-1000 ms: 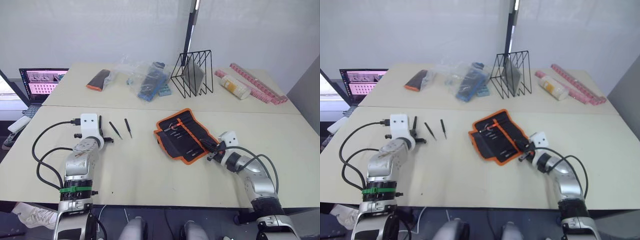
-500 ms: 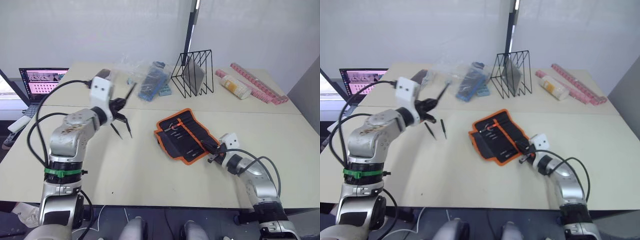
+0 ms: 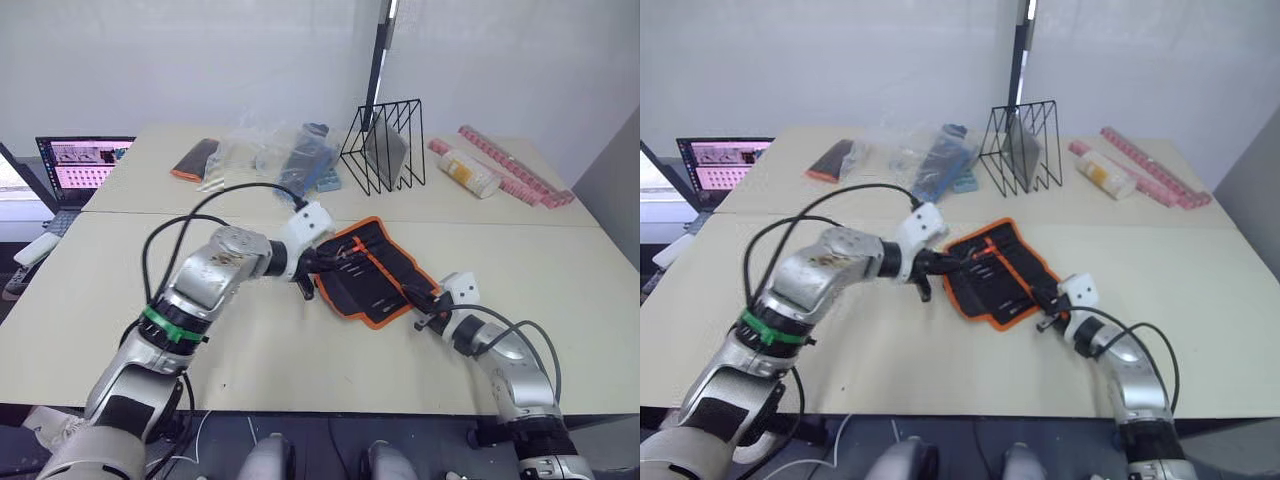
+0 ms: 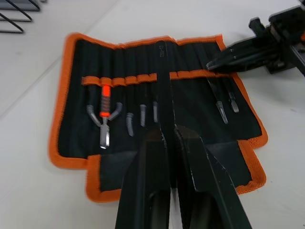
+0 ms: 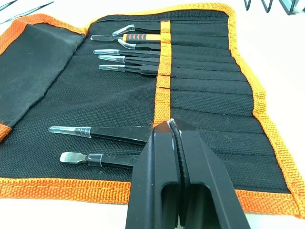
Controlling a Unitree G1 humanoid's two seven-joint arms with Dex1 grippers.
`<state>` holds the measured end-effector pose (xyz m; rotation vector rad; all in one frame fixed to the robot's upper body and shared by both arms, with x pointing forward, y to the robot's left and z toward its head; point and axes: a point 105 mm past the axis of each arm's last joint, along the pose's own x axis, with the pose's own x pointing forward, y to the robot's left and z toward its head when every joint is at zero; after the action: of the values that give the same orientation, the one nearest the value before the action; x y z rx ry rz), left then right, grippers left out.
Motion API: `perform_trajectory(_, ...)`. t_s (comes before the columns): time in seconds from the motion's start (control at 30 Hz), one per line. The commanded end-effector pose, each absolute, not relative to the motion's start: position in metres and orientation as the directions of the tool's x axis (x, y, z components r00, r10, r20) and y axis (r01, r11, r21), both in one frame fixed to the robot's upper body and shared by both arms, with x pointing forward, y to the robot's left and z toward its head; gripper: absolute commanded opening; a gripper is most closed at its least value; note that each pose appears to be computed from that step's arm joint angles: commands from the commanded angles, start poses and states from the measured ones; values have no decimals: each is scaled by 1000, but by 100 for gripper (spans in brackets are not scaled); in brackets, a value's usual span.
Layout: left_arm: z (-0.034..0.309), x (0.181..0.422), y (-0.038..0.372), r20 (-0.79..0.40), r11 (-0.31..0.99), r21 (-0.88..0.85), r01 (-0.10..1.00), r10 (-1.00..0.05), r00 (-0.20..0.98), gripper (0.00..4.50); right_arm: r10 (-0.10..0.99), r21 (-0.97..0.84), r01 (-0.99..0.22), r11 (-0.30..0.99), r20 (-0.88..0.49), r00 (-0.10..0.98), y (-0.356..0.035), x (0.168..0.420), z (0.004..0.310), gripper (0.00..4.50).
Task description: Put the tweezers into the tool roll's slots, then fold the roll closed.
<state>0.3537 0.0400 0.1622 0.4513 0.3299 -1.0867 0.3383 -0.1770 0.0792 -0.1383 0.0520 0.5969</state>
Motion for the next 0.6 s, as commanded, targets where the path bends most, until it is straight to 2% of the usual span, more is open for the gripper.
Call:
perform_trajectory(0.03, 164, 360, 31, -474, 371, 232, 899, -764, 437, 3, 547, -90, -559, 824, -128, 827, -177, 335, 67, 0)
perform_trajectory(0.3, 142, 364, 27, -513, 367, 229, 902, -741, 432, 3, 544, -90, -555, 827, -123, 830, -173, 338, 67, 0)
perform_trajectory(0.6, 133, 368, 24, -532, 357, 246, 901, -728, 433, 3, 544, -95, -557, 825, -129, 829, -173, 339, 67, 0)
